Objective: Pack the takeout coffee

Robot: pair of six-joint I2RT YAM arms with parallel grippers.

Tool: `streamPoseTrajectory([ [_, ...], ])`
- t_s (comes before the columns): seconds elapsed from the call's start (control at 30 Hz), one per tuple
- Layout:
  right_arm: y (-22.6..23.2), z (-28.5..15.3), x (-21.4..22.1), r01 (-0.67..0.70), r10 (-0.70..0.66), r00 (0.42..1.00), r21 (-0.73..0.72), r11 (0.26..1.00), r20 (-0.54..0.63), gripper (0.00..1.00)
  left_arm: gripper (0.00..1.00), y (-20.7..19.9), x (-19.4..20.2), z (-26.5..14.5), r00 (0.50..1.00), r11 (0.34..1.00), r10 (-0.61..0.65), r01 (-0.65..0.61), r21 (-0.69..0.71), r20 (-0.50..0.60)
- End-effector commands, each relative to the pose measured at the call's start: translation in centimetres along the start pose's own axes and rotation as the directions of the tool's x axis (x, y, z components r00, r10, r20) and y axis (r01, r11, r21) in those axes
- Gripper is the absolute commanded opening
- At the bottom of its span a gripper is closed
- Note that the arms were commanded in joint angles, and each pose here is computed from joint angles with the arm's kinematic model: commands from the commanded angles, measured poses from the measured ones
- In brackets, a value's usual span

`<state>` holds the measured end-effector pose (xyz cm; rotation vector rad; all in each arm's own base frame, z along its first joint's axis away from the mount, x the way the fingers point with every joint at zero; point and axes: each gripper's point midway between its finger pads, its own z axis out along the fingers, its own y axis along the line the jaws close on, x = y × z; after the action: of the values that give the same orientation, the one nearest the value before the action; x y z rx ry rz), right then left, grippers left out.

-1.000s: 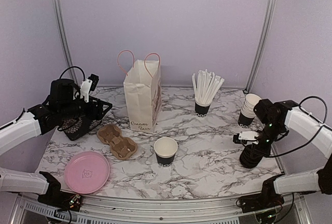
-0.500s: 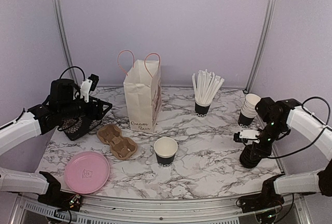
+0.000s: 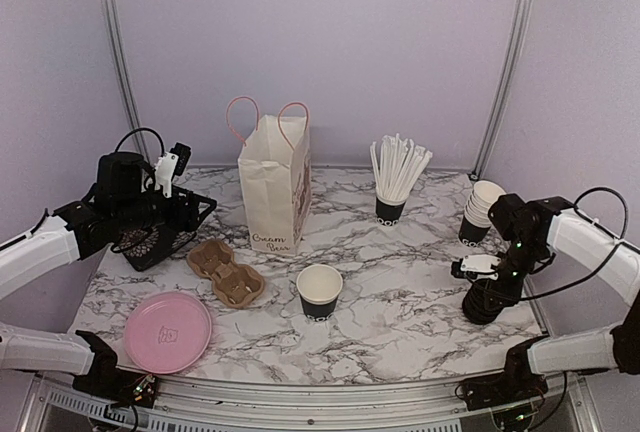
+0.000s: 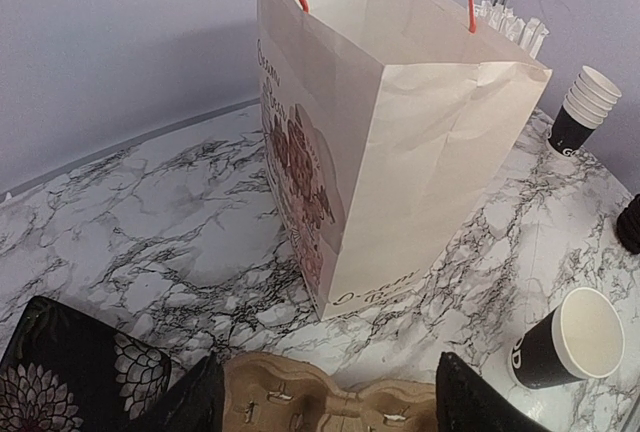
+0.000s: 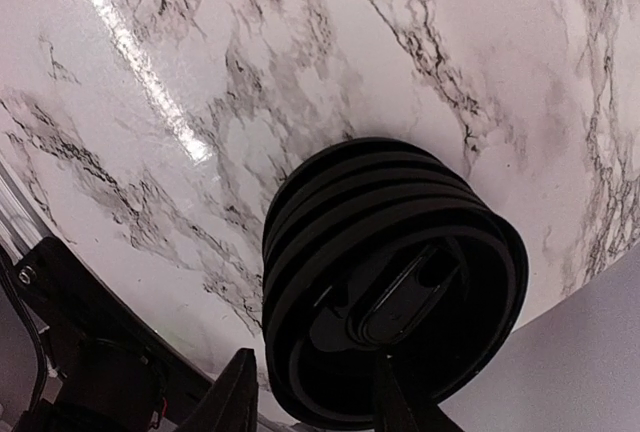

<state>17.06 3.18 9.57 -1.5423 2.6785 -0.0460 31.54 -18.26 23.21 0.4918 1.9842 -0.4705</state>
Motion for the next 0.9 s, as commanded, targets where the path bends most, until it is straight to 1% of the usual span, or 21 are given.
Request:
streamPoseTrajectory([
  [0.0,-0.6,0.4,0.0,-0.026,0.026,1.0,0.011,1.0,-0.009,0.35,0.73,-0.4,-0.9,-0.2,1.0,1.0,0.012,-0.013,0.015,0.013],
  [0.17,-0.3,0.7,0.0,-0.026,0.026,1.0,-0.01,1.0,-0.012,0.29,0.73,-0.5,-0.8,-0.2,1.0,1.0,0.011,-0.011,0.016,0.01],
  [0.43,-0.2,0.9,0.1,-0.032,0.032,0.999,-0.02,0.999,-0.018,0.15,0.73,-0.5,-0.7,-0.1,1.0,1.0,0.011,-0.011,0.018,0.008],
  [0.57,-0.3,0.1,-0.1,-0.033,0.033,0.999,-0.014,0.999,-0.012,0.08,0.73,-0.4,-0.7,-0.1,1.0,1.0,0.012,-0.012,0.017,0.008],
  [0.77,0.5,-2.9,-1.4,-0.007,0.01,0.996,-0.041,0.999,0.088,0.05,0.73,-0.5,-1.0,0.1,1.0,1.0,0.022,-0.022,0.019,0.012],
  [0.87,0.7,-5.3,-3.3,0.035,-0.023,0.98,-0.053,0.998,0.196,0.04,0.72,-1.5,-2.0,-0.1,0.999,0.997,0.03,-0.033,0.075,0.034],
])
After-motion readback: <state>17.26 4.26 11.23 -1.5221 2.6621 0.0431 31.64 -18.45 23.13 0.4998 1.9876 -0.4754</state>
